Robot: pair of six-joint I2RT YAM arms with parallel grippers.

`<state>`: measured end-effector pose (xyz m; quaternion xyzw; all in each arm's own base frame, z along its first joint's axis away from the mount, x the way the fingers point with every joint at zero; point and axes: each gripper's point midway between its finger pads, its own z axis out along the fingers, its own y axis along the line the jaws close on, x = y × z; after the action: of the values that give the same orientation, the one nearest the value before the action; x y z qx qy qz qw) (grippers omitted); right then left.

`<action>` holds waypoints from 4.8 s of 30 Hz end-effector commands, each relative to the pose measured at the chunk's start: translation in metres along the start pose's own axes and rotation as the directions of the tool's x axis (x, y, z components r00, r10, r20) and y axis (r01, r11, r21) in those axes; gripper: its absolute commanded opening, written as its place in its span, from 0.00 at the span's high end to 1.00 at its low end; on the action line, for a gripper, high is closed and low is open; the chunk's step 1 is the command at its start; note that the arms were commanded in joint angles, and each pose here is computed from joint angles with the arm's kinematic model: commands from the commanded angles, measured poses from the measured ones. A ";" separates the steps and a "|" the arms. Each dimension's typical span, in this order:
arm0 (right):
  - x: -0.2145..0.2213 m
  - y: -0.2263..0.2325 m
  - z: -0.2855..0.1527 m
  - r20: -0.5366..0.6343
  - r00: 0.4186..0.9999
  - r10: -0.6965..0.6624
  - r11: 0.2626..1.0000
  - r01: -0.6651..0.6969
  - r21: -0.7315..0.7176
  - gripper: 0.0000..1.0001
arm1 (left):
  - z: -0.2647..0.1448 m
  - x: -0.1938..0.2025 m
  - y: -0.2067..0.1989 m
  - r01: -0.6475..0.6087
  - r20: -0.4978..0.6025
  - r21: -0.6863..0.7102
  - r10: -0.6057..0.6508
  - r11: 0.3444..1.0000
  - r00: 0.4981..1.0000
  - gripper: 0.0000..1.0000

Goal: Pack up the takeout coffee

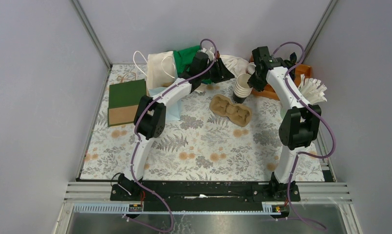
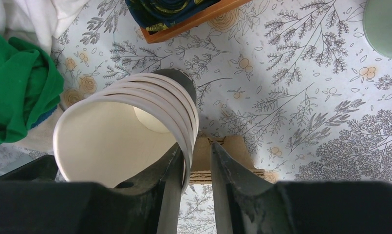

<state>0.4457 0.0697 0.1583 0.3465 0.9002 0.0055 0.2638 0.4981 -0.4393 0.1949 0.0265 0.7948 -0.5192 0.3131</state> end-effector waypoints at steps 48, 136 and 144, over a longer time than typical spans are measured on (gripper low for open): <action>-0.010 0.041 -0.039 -0.001 1.000 -0.021 0.992 0.021 -0.124 1.00 | -0.008 0.003 -0.006 -0.001 -0.026 0.020 0.002 1.000 1.000 0.55; 0.188 0.037 -0.057 0.053 0.731 -0.680 0.579 0.580 -0.572 1.00 | -0.306 0.014 -0.022 -0.188 0.135 -0.571 0.318 0.799 0.938 0.01; 0.188 0.033 -0.050 0.056 0.725 -0.687 0.583 0.596 -0.552 0.72 | -0.322 0.018 -0.021 -0.224 0.174 -0.567 0.381 0.793 0.908 0.01</action>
<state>0.3199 0.2173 0.1165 -0.0809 0.9479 0.1891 0.2433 0.3238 -0.1932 0.2727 -0.0043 0.8651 -0.2229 0.4493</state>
